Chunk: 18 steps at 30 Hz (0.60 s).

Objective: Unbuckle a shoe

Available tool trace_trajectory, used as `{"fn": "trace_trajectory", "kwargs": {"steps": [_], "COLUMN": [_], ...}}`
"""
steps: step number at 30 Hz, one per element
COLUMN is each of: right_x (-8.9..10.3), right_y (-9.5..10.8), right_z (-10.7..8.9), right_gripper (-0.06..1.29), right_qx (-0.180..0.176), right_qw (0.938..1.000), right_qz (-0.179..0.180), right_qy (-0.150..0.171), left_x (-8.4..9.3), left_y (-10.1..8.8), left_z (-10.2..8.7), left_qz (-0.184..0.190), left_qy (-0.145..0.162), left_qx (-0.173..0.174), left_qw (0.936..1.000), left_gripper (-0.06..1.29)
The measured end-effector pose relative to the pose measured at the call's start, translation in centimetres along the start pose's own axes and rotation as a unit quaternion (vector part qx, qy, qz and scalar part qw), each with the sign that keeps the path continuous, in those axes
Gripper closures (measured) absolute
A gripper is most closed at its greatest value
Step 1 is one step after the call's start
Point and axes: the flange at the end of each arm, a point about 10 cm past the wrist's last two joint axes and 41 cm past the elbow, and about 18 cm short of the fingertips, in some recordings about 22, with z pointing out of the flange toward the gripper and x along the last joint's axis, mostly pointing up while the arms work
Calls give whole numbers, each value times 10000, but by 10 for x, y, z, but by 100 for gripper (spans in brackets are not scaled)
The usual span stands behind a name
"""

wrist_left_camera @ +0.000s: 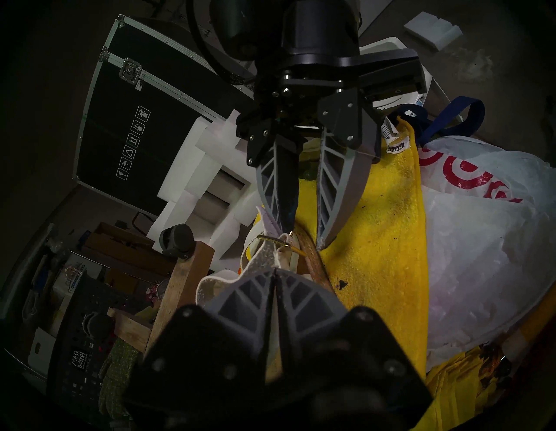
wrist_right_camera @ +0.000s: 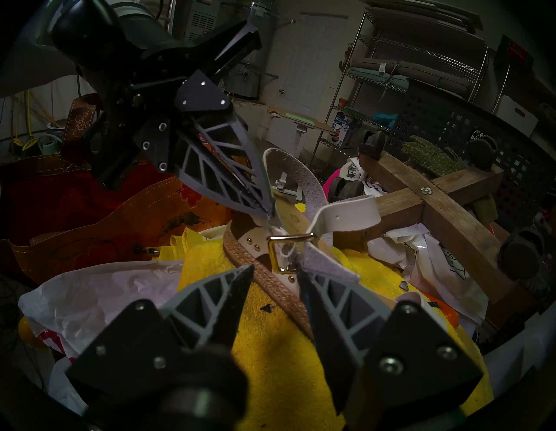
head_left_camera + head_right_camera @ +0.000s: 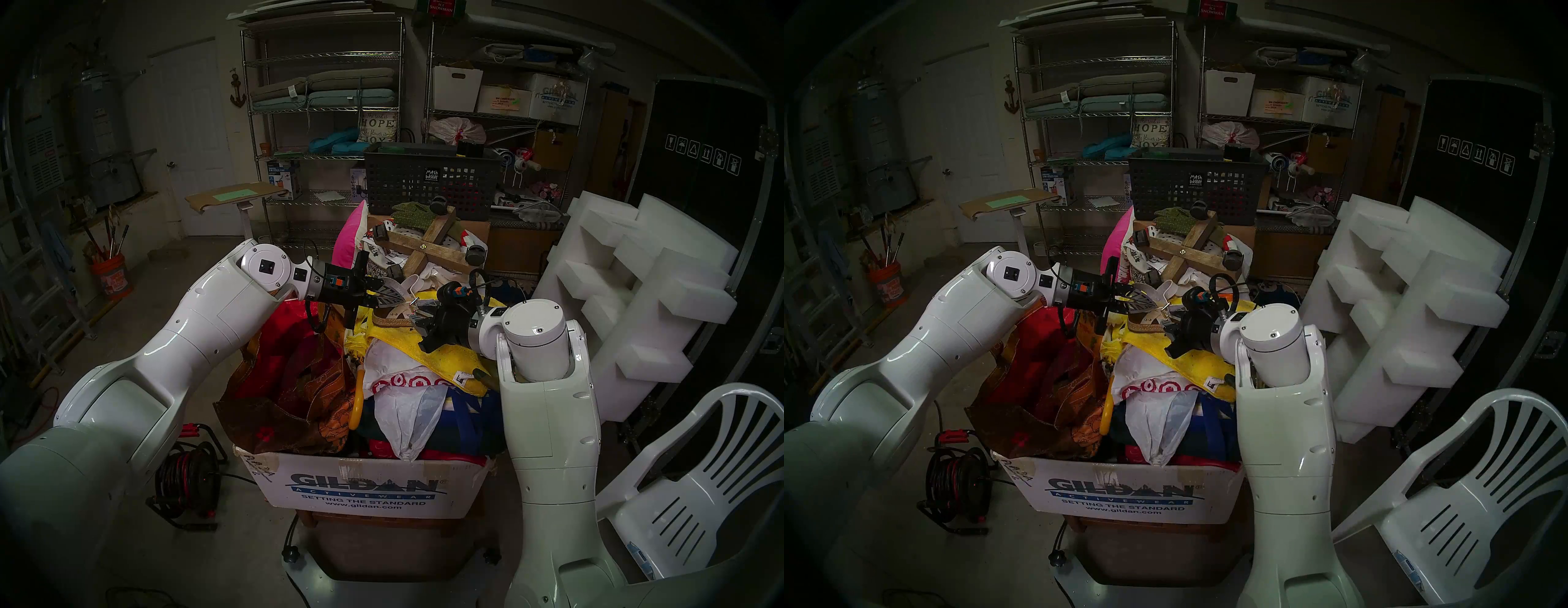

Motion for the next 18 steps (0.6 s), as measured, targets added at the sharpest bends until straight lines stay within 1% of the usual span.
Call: {"fn": "trace_trajectory", "kwargs": {"steps": [4,5,18], "right_x": [0,0,-2], "right_y": [1,1,3], "right_z": [0,0,0], "right_gripper": [67,67,67], "right_qx": [-4,-6,-9], "right_qw": [10000,10000,10000], "right_qz": [5,9,33], "right_qy": [1,0,-12], "left_x": [0,0,-2], "left_y": [0,-1,-1], "left_z": [1,2,7], "left_qz": [-11,-19,-83], "left_qy": [10,15,42], "left_qx": [5,8,-2], "left_qw": [10000,10000,10000], "left_gripper": [109,111,111]}}
